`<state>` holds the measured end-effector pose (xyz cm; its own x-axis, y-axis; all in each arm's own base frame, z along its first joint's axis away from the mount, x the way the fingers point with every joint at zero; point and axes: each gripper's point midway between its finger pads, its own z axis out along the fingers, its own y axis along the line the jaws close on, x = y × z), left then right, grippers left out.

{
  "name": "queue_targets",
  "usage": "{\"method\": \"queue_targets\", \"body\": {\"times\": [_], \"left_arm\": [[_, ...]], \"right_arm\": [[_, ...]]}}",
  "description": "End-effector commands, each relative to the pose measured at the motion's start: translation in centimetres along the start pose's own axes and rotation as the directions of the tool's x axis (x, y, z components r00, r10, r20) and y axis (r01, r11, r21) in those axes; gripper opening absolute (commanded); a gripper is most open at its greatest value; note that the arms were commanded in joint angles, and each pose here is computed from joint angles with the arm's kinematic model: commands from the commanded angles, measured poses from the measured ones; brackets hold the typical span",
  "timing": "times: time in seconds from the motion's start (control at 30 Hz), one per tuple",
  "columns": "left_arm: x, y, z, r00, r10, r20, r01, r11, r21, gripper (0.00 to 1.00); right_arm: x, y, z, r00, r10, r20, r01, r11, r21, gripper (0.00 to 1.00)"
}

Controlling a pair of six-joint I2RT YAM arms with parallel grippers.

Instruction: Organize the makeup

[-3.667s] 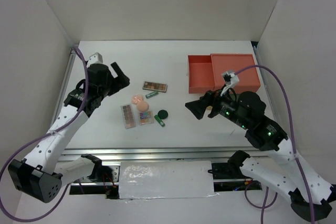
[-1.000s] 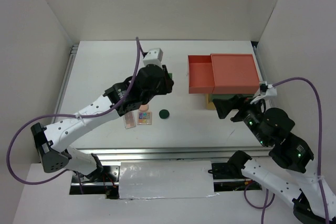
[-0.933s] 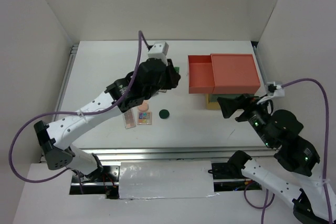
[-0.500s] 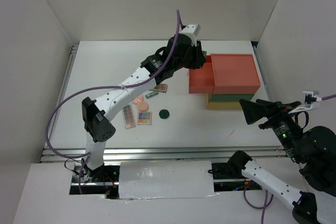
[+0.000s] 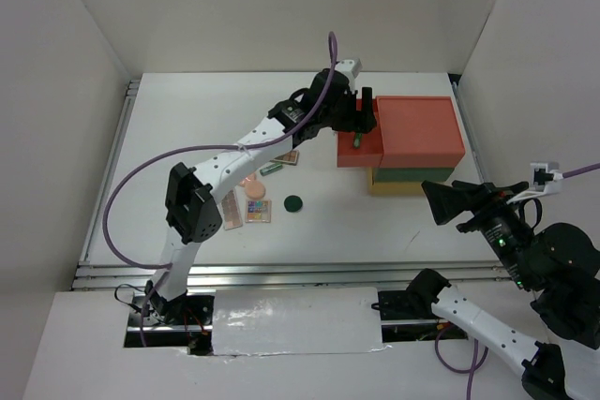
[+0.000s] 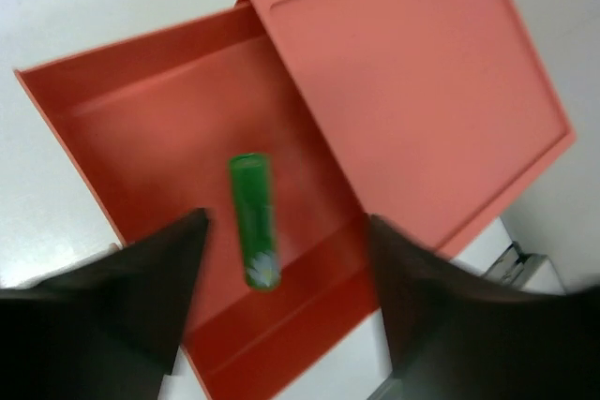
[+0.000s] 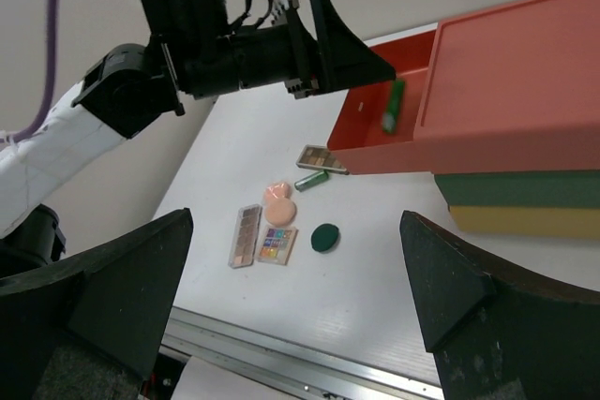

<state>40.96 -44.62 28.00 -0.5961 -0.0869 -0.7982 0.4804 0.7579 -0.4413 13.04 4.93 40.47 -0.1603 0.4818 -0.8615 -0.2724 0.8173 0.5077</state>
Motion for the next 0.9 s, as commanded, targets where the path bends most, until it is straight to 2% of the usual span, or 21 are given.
{"method": "queue_targets", "body": {"times": [0.0,0.07,0.17,0.27,0.33,0.37,0.4,0.43,0.53,0.57,0.63,0.8,0.87], "left_arm": [[-1.4,-1.0,0.0,0.999,-0.022,0.035,0.021,0.999,0.028,0.88],[-2.2,-1.2,-0.3,0.998,-0.028,0.053,0.026,0.999,0.034,0.96],[-4.4,-1.8,-1.9,0.995,-0.028,0.097,0.024,0.999,0.041,0.99],[-6.9,-1.2,-5.0,0.984,-0.024,0.177,0.026,1.0,-0.009,0.99],[-9.1,-0.4,-8.8,0.968,-0.048,0.248,0.064,0.996,-0.059,0.99],[-8.9,2.7,-9.2,0.958,-0.091,0.272,0.139,0.977,-0.164,0.99],[-9.8,3.9,-11.4,0.941,-0.121,0.315,0.192,0.96,-0.205,0.99],[-9.5,7.6,-12.7,0.93,-0.127,0.346,0.25,0.907,-0.338,0.99],[-6.7,14.2,-14.4,0.911,-0.193,0.364,0.368,0.778,-0.509,0.99],[-5.0,16.3,-14.2,0.902,-0.228,0.367,0.409,0.724,-0.556,0.98],[-2.5,19.8,-13.9,0.905,-0.257,0.338,0.42,0.657,-0.626,0.95],[1.4,23.3,-11.6,0.943,-0.257,0.211,0.329,0.625,-0.708,0.93],[2.6,23.3,-9.7,0.964,-0.244,0.105,0.248,0.683,-0.687,0.92]], "right_arm": [[0.3,0.5,0.8,1.0,-0.01,-0.01,0.01,1.0,-0.011,1.0],[0.3,0.5,0.9,1.0,-0.012,-0.009,0.011,1.0,-0.01,1.0],[0.3,0.5,1.1,1.0,-0.016,-0.013,0.016,1.0,-0.008,1.0],[0.4,0.7,1.2,1.0,-0.02,-0.016,0.02,1.0,-0.011,1.0],[0.5,0.6,1.3,1.0,-0.021,-0.019,0.021,1.0,-0.01,1.0],[0.6,0.6,1.4,1.0,-0.021,-0.019,0.021,1.0,-0.01,1.0],[1.0,0.4,1.5,0.999,-0.024,-0.024,0.024,1.0,-0.005,1.0],[1.0,0.6,1.6,1.0,-0.021,-0.023,0.021,1.0,-0.011,1.0],[1.7,0.7,2.2,0.999,-0.023,-0.035,0.023,1.0,-0.016,1.0],[2.1,0.7,2.5,0.998,-0.028,-0.047,0.027,1.0,-0.015,1.0],[2.5,1.0,3.0,0.998,-0.029,-0.058,0.028,0.999,-0.021,1.0],[3.5,1.1,3.8,0.996,-0.037,-0.084,0.035,0.999,-0.024,1.0],[4.2,1.1,4.0,0.994,-0.041,-0.097,0.039,0.999,-0.029,1.0]]}}
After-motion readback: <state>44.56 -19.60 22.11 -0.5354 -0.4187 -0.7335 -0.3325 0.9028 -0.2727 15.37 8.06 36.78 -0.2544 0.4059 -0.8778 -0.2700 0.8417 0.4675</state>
